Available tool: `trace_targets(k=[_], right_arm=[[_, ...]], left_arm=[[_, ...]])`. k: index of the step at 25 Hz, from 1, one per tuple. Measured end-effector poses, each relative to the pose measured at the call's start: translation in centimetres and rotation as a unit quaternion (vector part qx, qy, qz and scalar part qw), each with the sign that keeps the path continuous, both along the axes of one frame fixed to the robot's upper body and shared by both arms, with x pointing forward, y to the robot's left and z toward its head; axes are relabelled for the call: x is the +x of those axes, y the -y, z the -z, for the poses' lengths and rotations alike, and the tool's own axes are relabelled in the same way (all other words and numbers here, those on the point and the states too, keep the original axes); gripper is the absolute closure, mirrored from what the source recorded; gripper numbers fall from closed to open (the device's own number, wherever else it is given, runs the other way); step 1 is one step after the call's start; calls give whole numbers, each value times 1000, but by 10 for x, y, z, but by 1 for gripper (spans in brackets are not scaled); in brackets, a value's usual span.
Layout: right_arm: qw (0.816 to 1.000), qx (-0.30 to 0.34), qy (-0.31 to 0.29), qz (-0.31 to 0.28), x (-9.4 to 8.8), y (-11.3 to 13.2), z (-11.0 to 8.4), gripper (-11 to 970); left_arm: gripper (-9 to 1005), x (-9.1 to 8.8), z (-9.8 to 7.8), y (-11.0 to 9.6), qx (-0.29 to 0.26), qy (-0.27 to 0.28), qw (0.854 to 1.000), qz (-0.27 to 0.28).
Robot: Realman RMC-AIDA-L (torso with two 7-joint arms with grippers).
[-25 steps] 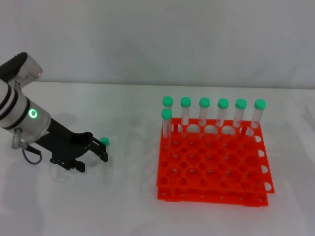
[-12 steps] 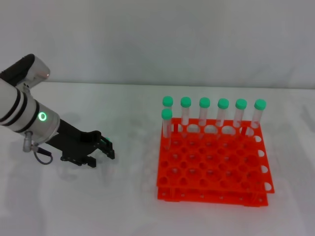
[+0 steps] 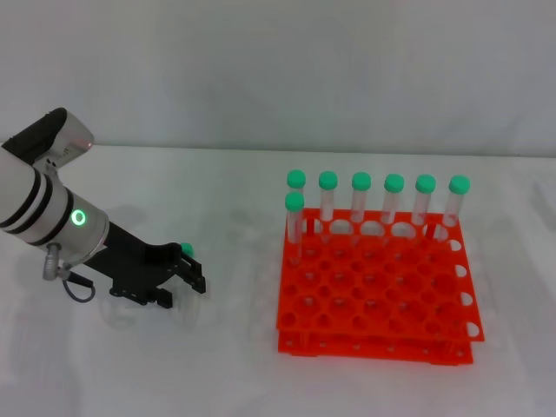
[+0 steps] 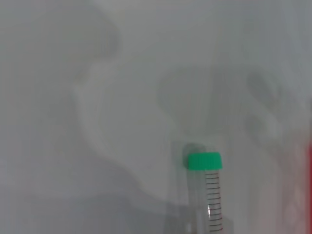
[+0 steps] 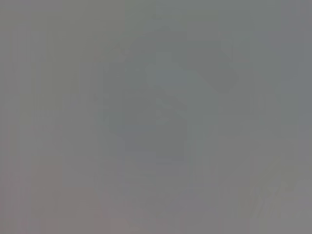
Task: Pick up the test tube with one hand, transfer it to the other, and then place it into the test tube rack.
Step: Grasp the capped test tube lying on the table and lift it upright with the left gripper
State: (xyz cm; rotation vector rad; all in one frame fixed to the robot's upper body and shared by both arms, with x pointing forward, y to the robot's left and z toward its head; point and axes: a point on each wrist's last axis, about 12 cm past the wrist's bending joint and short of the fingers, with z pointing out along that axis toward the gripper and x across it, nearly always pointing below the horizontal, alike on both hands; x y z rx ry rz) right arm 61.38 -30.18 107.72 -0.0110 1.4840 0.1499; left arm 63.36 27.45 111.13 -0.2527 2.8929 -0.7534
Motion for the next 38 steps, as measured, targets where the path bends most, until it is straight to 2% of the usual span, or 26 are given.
trace_targets(k=[29, 38], right_arm=[[1000, 4, 2, 10, 4, 2, -3, 88], [1000, 5, 2, 11, 4, 2, -3, 88]], left_arm=[[649, -8, 13, 1, -4, -2, 1000, -5], [757, -9, 13, 1, -4, -5, 1000, -1]])
